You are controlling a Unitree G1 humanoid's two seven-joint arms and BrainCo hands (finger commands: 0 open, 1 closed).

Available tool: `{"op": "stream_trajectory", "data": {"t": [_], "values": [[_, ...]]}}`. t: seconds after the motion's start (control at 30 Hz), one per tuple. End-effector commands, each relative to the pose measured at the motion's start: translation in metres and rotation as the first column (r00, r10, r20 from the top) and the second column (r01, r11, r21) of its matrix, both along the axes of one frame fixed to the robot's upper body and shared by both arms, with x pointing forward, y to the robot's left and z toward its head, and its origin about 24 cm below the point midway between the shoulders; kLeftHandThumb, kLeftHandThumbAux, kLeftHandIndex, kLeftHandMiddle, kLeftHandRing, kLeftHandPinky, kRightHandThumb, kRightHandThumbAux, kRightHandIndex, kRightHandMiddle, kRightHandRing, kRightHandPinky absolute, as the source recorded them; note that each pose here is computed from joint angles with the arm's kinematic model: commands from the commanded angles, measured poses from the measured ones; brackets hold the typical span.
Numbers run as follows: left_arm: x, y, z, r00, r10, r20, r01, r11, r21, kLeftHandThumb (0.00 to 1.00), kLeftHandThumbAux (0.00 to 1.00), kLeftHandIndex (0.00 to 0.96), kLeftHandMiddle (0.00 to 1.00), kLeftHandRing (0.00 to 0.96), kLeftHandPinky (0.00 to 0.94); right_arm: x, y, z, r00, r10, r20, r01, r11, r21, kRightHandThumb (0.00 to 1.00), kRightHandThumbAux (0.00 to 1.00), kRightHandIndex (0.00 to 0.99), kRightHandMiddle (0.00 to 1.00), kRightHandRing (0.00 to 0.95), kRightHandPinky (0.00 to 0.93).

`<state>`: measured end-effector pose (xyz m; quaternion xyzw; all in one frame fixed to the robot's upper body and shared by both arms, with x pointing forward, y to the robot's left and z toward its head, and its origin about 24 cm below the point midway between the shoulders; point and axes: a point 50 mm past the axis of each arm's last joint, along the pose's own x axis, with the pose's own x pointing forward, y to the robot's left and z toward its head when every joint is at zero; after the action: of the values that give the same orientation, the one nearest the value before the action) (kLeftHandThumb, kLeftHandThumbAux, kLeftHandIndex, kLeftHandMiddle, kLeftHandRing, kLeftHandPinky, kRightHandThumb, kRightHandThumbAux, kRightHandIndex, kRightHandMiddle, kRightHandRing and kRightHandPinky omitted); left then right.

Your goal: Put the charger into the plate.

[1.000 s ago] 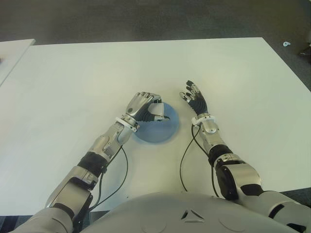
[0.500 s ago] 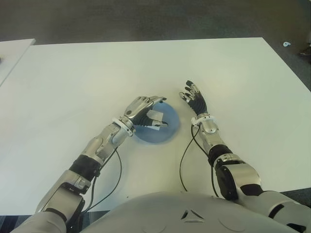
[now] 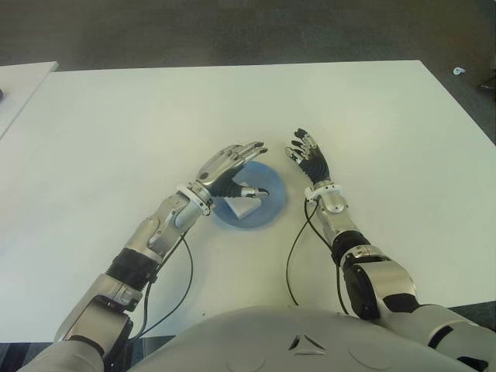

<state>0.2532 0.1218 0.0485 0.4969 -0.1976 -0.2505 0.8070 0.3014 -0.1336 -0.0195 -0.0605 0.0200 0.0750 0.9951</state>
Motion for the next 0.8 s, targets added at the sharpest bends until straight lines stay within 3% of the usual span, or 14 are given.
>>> {"op": "stream_trajectory", "data": {"t": [0.03,0.23,0.43,0.57,0.63,0.73,0.8], "values": [[0.0,0.011,-0.003,0.997,0.077,-0.01,-0.077,0.997,0.03,0.285,0.149,0.0,0.0,0.0,0.0,-0.039,-0.001,-0.05,0.965,-0.018,-0.26,0.014,1.0,-0.018,0.081,0.598,0.0,0.132,0.151,0.165],[0.002,0.014,-0.004,0.987,0.162,0.02,-0.162,0.986,-0.037,0.267,0.222,0.039,0.003,0.0,0.0,-0.039,-0.001,-0.05,0.966,-0.022,-0.257,0.017,1.0,-0.023,0.086,0.573,0.0,0.149,0.173,0.17],[0.003,0.024,0.007,0.979,0.201,0.027,-0.19,0.957,-0.218,0.229,0.349,0.073,0.08,0.023,0.0,-0.039,-0.001,-0.05,0.967,-0.028,-0.253,0.022,0.999,-0.024,0.112,0.573,0.0,0.162,0.193,0.177],[0.003,0.029,0.012,0.979,0.204,-0.002,-0.189,0.907,-0.375,0.222,0.427,0.08,0.111,0.058,0.022,-0.04,-0.001,-0.05,0.967,-0.028,-0.251,0.024,0.999,-0.021,0.119,0.577,0.0,0.162,0.197,0.182],[0.004,0.034,0.014,0.977,0.212,-0.01,-0.197,0.886,-0.419,0.219,0.468,0.086,0.124,0.076,0.046,-0.04,-0.001,-0.05,0.968,-0.029,-0.25,0.024,1.0,-0.02,0.122,0.578,0.0,0.163,0.199,0.187],[0.011,0.06,0.016,0.963,0.27,-0.024,-0.249,0.849,-0.466,0.203,0.512,0.098,0.137,0.095,0.063,-0.04,-0.001,-0.05,0.969,-0.029,-0.247,0.026,1.0,-0.016,0.123,0.579,0.0,0.167,0.203,0.192],[0.012,0.064,0.016,0.959,0.281,-0.029,-0.259,0.835,-0.485,0.186,0.553,0.11,0.151,0.111,0.075,-0.04,-0.001,-0.05,0.969,-0.029,-0.247,0.026,1.0,-0.015,0.124,0.579,0.0,0.17,0.205,0.194]]}}
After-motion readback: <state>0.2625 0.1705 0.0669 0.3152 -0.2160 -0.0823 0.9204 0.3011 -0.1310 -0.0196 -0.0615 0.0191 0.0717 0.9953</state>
